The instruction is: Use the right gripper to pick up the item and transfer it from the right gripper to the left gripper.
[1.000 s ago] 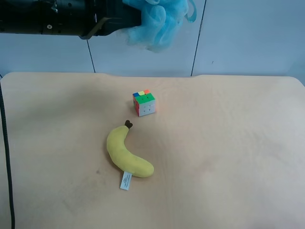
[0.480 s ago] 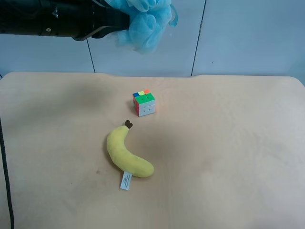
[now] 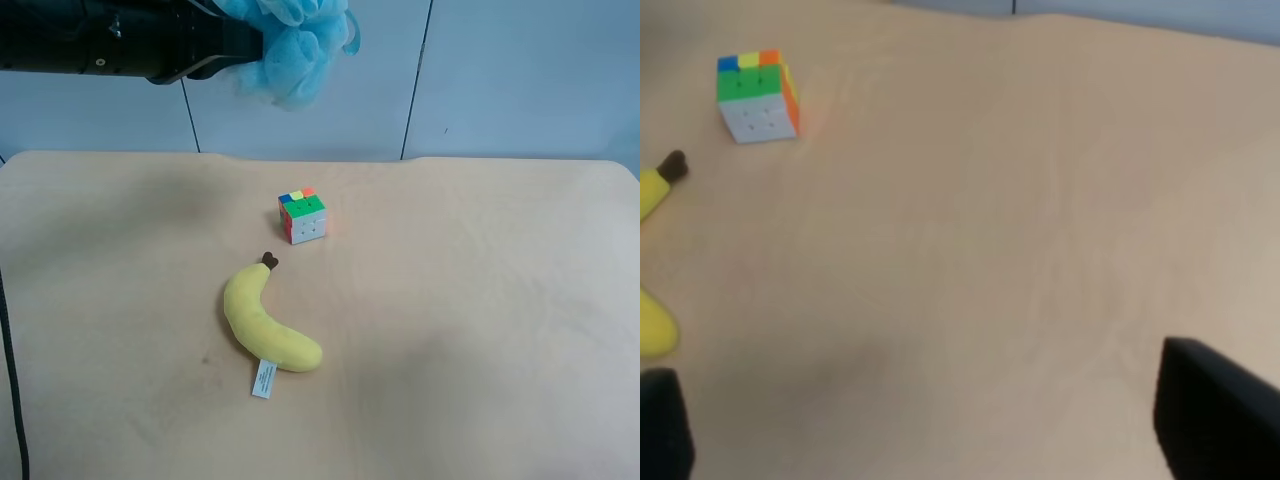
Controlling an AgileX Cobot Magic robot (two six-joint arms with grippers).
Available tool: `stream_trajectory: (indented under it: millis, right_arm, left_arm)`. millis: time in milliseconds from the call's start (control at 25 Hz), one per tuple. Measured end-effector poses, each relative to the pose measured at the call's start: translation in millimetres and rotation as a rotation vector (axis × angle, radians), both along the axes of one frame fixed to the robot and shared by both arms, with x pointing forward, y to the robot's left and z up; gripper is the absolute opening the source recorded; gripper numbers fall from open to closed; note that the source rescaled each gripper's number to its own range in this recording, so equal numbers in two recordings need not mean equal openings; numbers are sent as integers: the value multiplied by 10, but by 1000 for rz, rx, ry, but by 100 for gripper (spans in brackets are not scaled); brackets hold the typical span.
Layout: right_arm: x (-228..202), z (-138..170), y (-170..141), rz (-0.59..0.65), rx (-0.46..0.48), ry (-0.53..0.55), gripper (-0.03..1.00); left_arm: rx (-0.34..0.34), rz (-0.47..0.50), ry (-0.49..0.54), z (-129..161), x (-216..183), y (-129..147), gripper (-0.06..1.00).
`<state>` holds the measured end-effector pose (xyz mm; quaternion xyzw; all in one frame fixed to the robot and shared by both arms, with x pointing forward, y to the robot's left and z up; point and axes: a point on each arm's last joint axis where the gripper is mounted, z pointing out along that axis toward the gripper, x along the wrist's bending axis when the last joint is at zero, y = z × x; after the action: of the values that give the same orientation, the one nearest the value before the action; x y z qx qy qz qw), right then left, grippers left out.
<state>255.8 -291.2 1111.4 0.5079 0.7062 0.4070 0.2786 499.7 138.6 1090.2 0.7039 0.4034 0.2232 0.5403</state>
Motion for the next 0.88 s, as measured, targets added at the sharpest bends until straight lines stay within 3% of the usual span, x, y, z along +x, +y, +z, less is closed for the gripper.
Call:
stream_trajectory:
  millis: [360, 880]
  right_arm:
    - [-117, -404, -41, -10, 9, 21, 100]
    - [-117, -430, -41, -10, 4, 34, 100]
  left_arm:
    - [13, 34, -4, -4, 19, 27, 0]
    - [87, 107, -30, -44, 74, 95, 0]
